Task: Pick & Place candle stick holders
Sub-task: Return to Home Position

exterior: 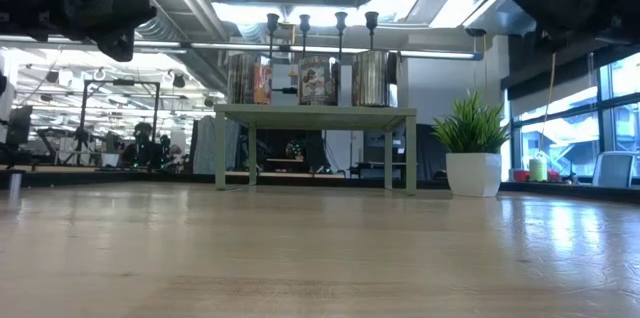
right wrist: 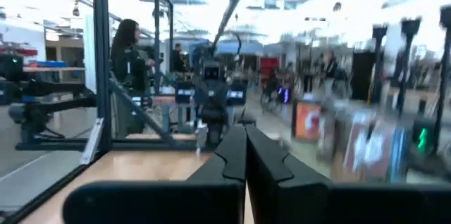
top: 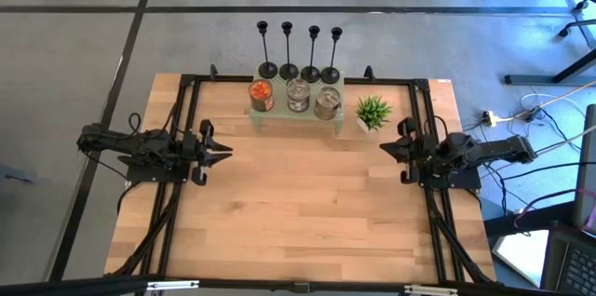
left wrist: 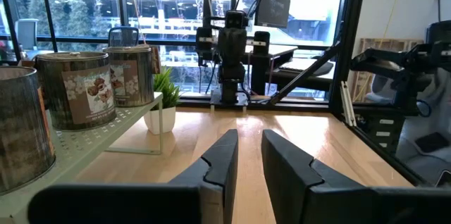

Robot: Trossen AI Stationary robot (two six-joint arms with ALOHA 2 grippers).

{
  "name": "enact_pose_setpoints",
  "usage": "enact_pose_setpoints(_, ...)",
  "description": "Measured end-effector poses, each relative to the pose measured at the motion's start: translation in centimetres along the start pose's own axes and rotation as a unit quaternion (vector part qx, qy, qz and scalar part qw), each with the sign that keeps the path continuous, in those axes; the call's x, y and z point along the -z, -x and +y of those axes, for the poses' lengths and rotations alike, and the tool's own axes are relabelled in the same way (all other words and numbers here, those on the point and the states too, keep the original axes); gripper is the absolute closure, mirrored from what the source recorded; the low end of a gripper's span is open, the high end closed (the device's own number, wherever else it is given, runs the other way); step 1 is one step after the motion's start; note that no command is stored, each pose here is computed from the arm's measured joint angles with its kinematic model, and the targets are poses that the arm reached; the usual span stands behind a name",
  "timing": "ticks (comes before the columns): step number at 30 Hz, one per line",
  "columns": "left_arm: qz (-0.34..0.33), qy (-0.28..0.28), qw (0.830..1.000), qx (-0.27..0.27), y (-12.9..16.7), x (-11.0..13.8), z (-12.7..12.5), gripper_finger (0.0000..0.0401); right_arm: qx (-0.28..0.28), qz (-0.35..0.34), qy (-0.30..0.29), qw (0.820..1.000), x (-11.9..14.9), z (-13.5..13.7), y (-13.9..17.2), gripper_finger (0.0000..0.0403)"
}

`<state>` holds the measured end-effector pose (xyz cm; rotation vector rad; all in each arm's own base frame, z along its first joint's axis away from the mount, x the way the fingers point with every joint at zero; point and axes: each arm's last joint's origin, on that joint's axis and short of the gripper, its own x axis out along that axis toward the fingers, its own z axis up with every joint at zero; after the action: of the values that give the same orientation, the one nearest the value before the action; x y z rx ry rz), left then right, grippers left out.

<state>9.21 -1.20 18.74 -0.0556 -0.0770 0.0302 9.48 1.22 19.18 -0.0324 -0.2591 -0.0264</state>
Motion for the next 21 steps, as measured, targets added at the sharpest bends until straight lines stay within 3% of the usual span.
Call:
enact_pose_setpoints(2,0.0,0.0,1.0,0.0,0.0,0.0,0.0,0.034,0.0,0.02,-0.021,1.0,0.4,0.0,0.2,0.0402)
enact_pose_setpoints(7,0.0,0.0,1.0,0.0,0.0,0.0,0.0,0.034,-0.004,0.104,-0.004,0.995,2.0,0.1,0.4,0.0402)
enact_pose_setpoints(21,0.0,0.0,1.0,0.002,0.0,0.0,0.0,0.034,-0.006,0.102,0.01,0.995,2.0,0.1,0.4,0.0402)
